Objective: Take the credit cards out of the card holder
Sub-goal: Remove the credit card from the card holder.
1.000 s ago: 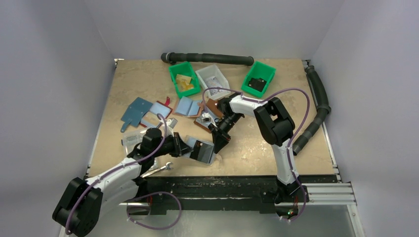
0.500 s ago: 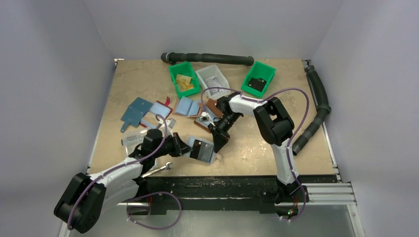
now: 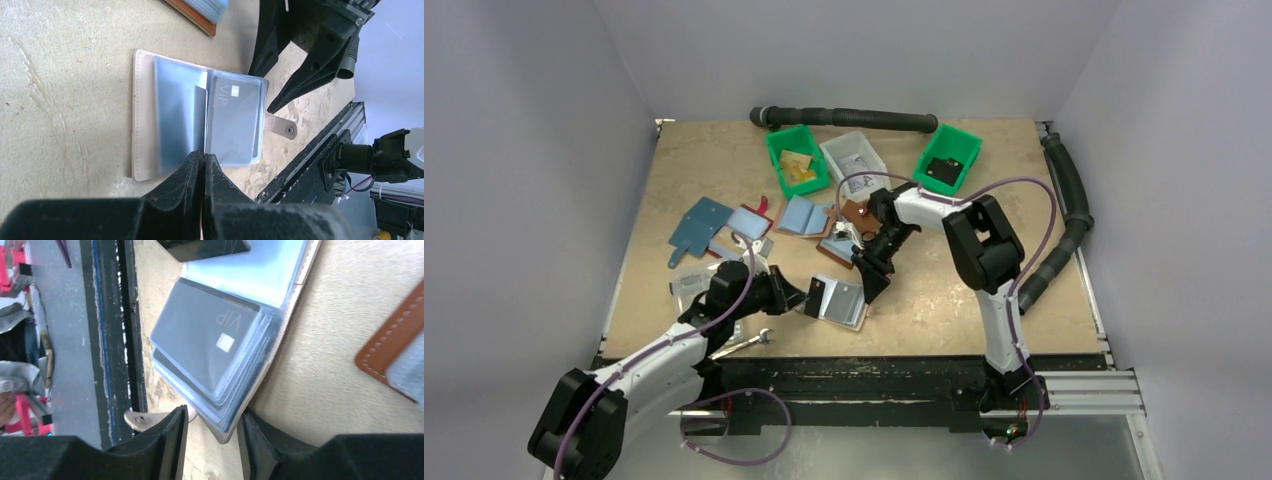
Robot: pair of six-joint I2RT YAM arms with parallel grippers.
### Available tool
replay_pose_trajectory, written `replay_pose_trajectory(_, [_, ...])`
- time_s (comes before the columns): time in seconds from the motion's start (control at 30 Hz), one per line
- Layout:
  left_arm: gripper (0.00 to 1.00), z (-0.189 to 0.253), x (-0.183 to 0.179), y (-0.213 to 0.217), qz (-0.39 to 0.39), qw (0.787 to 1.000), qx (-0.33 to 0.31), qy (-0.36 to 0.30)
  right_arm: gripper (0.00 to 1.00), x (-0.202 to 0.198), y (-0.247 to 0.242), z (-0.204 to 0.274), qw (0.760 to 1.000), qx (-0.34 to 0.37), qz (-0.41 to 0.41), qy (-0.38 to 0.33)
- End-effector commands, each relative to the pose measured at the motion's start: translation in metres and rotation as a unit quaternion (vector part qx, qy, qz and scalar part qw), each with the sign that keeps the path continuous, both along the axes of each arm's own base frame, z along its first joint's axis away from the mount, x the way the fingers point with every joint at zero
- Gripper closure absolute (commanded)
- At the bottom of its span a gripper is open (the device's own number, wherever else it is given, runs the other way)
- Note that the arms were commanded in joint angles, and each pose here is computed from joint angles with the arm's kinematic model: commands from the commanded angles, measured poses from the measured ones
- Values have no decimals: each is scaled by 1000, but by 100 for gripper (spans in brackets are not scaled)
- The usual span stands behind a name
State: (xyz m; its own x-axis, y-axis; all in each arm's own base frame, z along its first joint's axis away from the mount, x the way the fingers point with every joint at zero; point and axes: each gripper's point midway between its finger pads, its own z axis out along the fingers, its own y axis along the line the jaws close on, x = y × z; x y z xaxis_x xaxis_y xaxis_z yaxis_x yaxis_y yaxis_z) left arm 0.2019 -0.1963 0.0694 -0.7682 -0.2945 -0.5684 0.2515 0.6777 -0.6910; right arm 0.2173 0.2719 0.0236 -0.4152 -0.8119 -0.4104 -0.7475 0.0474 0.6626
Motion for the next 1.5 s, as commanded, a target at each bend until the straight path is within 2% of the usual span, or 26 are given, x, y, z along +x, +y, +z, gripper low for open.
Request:
replay_pose_trajectory(0.0, [100, 26, 14, 0, 6, 999, 0, -43, 49, 33, -9, 7, 996, -7, -7, -94])
replay_pose_trajectory(0.27, [100, 57, 17, -6, -8, 996, -20, -89, 42, 51, -20, 31, 987, -8, -25, -156])
replay_pose_trajectory(0.37, [100, 52, 17, -7, -11, 997, -16, -79, 41, 54, -22, 41, 985, 4, -29, -172])
replay_pose_trajectory(0.43, [99, 38, 16, -7, -15, 999, -6, -50, 41, 51, -22, 48, 984, 16, -21, -178])
replay_pose_trajectory(0.5, [82, 23, 14, -6, -15, 1000, 12, -15, 41, 48, -18, 53, 984, 34, -15, -175])
replay_pose_trajectory(0.67, [66, 8, 11, 2, 0, 998, 50, 41, 43, 36, -5, 67, 984, 82, -9, -158])
replay_pose_trajectory(0.77, [61, 2, 7, 11, 17, 994, 78, 70, 47, 27, 10, 76, 983, 110, -2, -150])
replay_pose_trajectory(0.97, [56, -18, 2, 17, 33, 989, 94, 106, 73, 0, 51, 68, 986, 121, 11, -118])
replay_pose_trajectory(1.1, [55, -30, -2, 16, 30, 989, 87, 115, 82, -11, 70, 53, 989, 102, 7, -103])
replay_pose_trajectory(1.47, [57, -46, -11, 7, 19, 991, 49, 125, 88, -2, 66, 20, 993, 45, -13, -108])
